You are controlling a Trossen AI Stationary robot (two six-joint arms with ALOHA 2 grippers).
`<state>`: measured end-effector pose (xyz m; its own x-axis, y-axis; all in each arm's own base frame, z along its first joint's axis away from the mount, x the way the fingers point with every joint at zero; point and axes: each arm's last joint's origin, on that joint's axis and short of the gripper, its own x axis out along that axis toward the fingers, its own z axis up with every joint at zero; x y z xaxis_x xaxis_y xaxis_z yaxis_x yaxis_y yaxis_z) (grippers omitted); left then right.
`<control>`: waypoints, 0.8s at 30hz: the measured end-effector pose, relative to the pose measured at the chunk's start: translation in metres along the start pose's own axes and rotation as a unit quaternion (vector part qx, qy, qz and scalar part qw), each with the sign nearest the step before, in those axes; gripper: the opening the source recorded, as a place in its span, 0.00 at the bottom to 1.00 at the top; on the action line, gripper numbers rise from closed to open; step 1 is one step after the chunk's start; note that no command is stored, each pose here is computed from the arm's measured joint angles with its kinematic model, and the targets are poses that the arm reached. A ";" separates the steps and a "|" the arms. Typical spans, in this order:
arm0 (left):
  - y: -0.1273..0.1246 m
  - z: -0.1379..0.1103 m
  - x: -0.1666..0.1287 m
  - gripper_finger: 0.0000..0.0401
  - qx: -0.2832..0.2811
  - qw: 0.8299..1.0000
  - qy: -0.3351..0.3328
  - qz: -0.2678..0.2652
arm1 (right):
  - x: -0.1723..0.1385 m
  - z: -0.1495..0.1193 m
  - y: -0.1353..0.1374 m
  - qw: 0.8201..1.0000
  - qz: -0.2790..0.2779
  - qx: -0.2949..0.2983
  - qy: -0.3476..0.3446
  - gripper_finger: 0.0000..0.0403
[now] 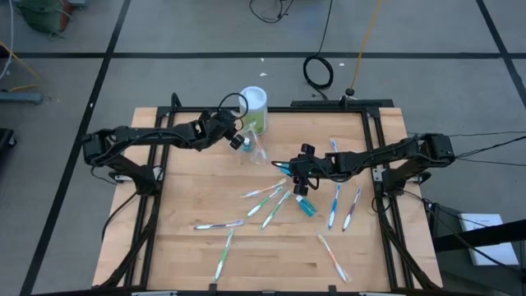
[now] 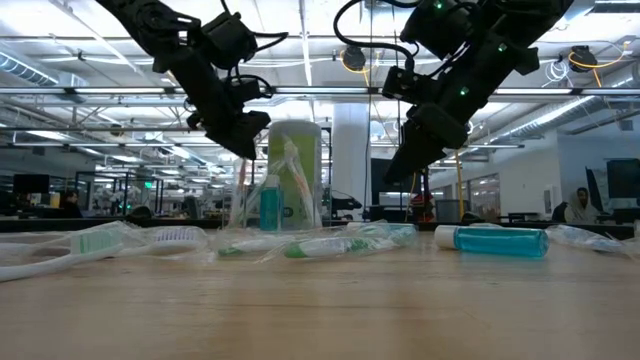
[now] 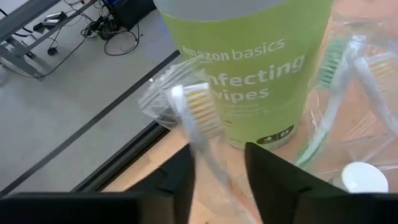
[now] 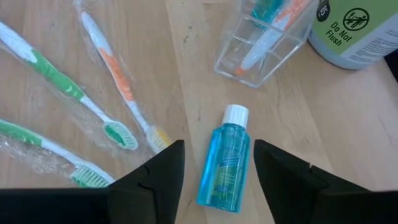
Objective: Pick & Place toothbrushing station
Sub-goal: Put the orange toothbrush into the left of the transparent organizer, then put the blue mouthwash bottle into the middle of the transparent organizer
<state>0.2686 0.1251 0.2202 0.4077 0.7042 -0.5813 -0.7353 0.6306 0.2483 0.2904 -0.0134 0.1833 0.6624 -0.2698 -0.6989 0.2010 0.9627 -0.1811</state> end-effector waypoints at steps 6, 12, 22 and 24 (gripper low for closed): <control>-0.001 0.009 -0.025 0.51 -0.004 0.999 -0.036 -0.020 | 0.010 -0.006 -0.004 1.000 -0.006 0.029 0.003 0.55; 0.002 0.017 -0.059 0.52 -0.022 0.996 -0.081 -0.044 | 0.025 -0.024 -0.011 0.999 -0.020 0.047 -0.015 0.56; -0.018 0.014 -0.082 0.52 -0.003 0.984 -0.090 -0.152 | 0.033 -0.035 -0.009 0.998 0.003 0.060 -0.005 0.54; -0.023 0.013 -0.084 0.52 0.002 0.983 -0.091 -0.162 | 0.038 -0.037 -0.009 0.998 0.002 0.060 -0.005 0.53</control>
<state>0.2583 0.0562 0.2737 0.7108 0.5123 -0.4819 -0.5483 0.8327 0.0765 0.2874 -0.0313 0.1326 0.6706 -0.2665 -0.6923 0.2831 0.9545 -0.0931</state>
